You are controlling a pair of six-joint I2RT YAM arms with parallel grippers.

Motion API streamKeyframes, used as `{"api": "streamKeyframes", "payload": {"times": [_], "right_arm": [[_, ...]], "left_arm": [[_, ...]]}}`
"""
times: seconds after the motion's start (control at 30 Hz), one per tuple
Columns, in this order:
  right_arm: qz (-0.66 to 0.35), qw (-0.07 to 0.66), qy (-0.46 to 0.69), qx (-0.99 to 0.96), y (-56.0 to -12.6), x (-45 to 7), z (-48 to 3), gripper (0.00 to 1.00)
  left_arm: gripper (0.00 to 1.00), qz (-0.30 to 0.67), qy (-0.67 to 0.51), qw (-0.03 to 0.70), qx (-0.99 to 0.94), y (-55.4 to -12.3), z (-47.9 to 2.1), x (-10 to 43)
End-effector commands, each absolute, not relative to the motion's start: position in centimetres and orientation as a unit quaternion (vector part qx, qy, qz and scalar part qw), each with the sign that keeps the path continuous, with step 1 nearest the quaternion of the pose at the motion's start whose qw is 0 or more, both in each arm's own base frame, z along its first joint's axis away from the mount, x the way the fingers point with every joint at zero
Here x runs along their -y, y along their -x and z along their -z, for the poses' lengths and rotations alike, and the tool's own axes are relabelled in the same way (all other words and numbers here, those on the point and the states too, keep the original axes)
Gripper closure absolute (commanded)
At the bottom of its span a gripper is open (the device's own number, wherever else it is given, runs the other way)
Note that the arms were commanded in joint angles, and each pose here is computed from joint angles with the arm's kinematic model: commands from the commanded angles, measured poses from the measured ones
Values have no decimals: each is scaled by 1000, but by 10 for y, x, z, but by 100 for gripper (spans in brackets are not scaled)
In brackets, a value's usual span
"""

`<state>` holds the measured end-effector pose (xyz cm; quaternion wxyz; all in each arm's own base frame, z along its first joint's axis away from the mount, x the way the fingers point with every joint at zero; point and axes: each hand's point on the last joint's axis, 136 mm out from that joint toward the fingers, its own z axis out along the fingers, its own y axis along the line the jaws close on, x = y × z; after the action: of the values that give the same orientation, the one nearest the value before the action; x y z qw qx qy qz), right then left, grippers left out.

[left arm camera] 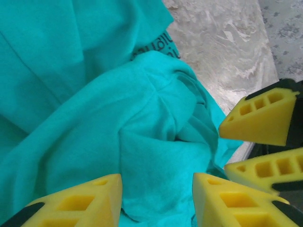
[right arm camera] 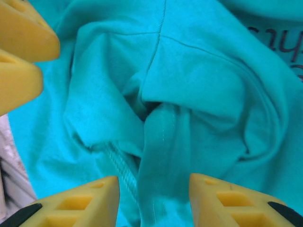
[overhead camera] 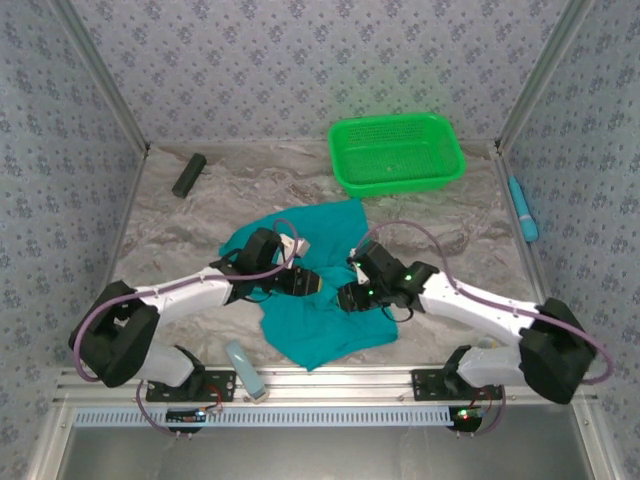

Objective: Fold the inside-out t-shirt

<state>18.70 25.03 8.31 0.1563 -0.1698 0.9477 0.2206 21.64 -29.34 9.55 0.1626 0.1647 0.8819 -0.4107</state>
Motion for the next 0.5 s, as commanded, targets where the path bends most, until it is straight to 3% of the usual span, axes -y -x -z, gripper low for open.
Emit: {"api": "streamKeyframes", "payload": {"times": [0.0, 0.07, 0.13, 0.17, 0.27, 0.4, 0.47], "right_arm": [[-189, 174, 188, -948, -196, -260, -77, 57], [-156, 180, 192, -952, -202, -258, -68, 64], [-133, 196, 185, -954, -210, -255, -68, 95], [-129, 207, 179, -953, -213, -253, -74, 100], [-160, 236, 197, -938, -213, -254, -103, 100], [-317, 213, 181, -906, -211, -254, -149, 100], [-335, 210, 189, -899, -203, -243, -140, 100]], "left_arm": [[57, 385, -154, 181, -892, -233, -94, 293], [57, 374, -143, 187, -897, -242, -90, 290], [57, 368, -136, 187, -901, -249, -85, 290], [57, 362, -133, 188, -903, -252, -82, 289], [58, 342, -118, 196, -911, -267, -71, 286], [66, 310, -83, 211, -923, -293, -50, 286], [68, 312, -83, 216, -921, -300, -44, 293]]}}
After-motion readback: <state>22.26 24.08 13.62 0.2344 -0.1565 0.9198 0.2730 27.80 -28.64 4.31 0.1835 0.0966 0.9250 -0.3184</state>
